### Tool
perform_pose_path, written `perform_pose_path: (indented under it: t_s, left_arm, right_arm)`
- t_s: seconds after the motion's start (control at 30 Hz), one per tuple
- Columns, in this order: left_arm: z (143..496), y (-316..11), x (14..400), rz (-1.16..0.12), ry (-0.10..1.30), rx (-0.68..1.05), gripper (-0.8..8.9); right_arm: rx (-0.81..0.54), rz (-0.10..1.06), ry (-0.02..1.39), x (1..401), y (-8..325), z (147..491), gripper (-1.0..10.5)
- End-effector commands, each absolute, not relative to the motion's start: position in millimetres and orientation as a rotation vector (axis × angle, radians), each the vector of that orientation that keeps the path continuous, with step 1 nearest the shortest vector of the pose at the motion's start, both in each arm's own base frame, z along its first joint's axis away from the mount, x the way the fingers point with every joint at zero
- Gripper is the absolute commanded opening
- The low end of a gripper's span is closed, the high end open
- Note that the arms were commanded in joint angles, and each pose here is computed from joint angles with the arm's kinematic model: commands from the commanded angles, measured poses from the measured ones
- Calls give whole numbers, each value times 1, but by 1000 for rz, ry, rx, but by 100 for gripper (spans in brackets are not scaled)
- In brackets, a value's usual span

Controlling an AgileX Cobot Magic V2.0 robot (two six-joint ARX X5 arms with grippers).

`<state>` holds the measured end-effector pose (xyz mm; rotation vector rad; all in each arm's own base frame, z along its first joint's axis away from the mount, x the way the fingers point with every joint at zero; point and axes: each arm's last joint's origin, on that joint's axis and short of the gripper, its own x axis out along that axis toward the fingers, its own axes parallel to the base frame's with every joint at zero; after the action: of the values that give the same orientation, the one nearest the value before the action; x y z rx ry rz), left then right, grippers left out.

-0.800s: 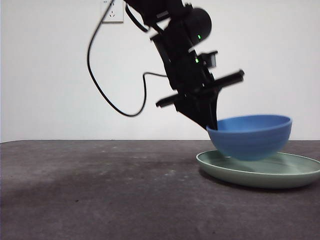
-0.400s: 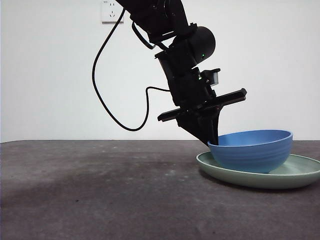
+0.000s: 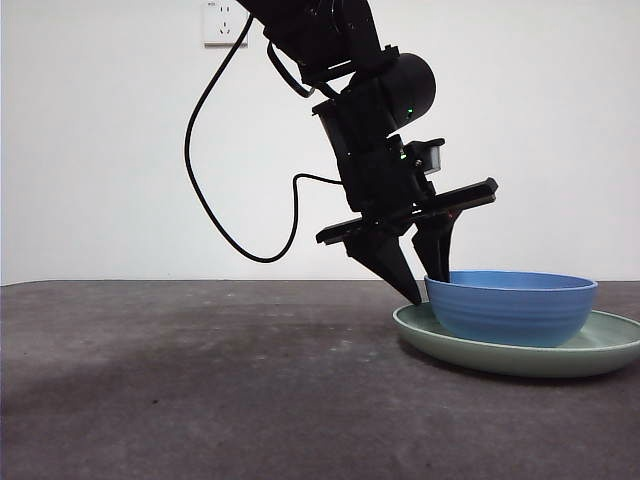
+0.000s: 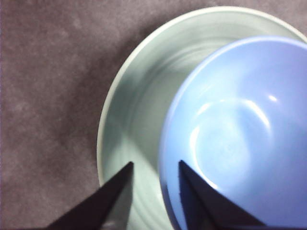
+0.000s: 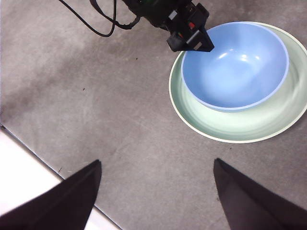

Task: Pick up the blue bowl, put it on the green plate, put it on desk

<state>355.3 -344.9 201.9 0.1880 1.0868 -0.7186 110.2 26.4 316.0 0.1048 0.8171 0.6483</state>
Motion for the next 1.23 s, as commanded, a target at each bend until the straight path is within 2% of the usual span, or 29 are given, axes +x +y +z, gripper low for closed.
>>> perform_pose_path:
  t_s: [0.03,0.23,0.47,0.77,0.93,1.23]
  left_arm:
    - [196,-353,356,-733,1089,196,191]
    - [216,-351,358,-730,1084,192,191]
    - [275,-333,355,-745,984,168,191]
    - [380,-274,333,-729,767,73,198]
    - [432,-236,305,-731,655,78,252]
    - [474,-184,257,-718,631,134,252]
  right_arm:
    - [111,649,806,111,27,321,376]
    - [111,649,806,111,27,321,376]
    - [110,649,805,111,27,321,376]
    - [109,649,803,111,27,321,376]
    - [109,649,802,111,27,321,376]
    - [108,649,798,111,27,321,376]
